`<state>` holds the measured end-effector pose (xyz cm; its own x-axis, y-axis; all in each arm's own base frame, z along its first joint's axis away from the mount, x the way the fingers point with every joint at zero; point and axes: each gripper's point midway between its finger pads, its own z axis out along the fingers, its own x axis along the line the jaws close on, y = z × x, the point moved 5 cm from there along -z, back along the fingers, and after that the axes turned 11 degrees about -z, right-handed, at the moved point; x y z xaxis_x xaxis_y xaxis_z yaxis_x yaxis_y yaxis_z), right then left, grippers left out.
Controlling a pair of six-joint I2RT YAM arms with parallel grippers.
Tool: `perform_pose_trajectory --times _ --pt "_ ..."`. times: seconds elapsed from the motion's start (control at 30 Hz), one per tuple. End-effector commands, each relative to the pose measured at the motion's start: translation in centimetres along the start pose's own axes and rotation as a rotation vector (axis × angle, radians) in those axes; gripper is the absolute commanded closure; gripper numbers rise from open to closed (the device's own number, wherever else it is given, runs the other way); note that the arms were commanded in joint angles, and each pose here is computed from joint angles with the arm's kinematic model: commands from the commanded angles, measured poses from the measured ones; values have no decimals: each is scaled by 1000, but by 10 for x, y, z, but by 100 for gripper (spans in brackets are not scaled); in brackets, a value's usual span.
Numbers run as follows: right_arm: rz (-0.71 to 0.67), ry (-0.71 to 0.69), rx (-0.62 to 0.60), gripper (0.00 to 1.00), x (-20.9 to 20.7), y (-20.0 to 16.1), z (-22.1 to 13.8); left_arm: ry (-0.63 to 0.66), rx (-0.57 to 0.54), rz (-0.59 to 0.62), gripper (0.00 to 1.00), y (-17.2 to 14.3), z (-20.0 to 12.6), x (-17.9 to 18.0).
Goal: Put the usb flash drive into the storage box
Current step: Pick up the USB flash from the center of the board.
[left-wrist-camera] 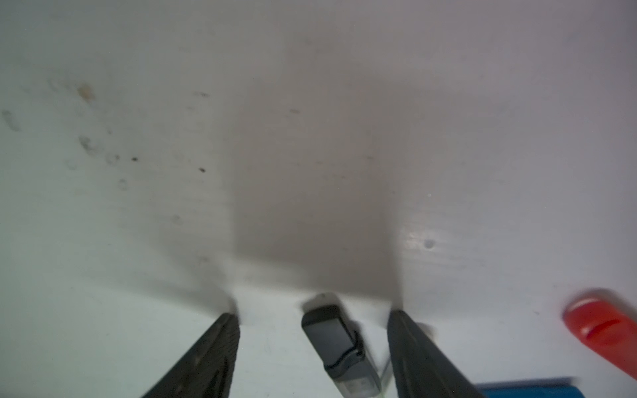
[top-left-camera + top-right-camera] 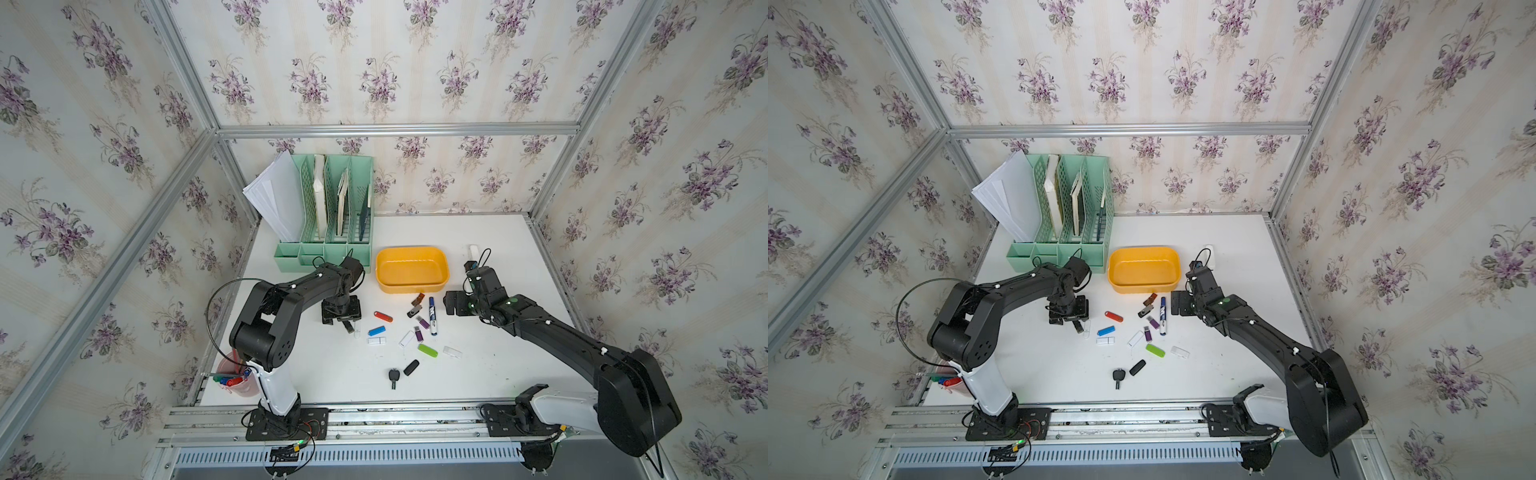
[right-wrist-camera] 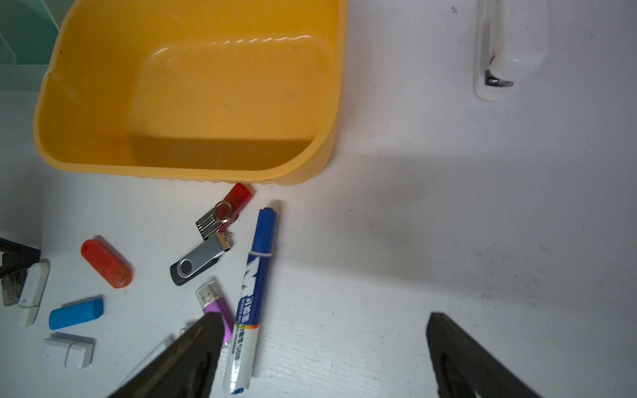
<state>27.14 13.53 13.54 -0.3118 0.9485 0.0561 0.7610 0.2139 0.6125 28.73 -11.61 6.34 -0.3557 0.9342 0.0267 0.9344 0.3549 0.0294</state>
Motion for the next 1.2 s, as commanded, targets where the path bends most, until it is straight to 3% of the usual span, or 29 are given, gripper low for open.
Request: perform_pose_trajectory --times 0.0,0.23,1.17 --pt "4 0 12 4 1 -3 0 11 3 -3 32 -2 2 1" --pt "-9 6 31 4 5 -9 1 3 17 -3 43 -12 5 4" --pt "-72 82 97 4 33 -36 2 26 34 29 53 -30 11 5"
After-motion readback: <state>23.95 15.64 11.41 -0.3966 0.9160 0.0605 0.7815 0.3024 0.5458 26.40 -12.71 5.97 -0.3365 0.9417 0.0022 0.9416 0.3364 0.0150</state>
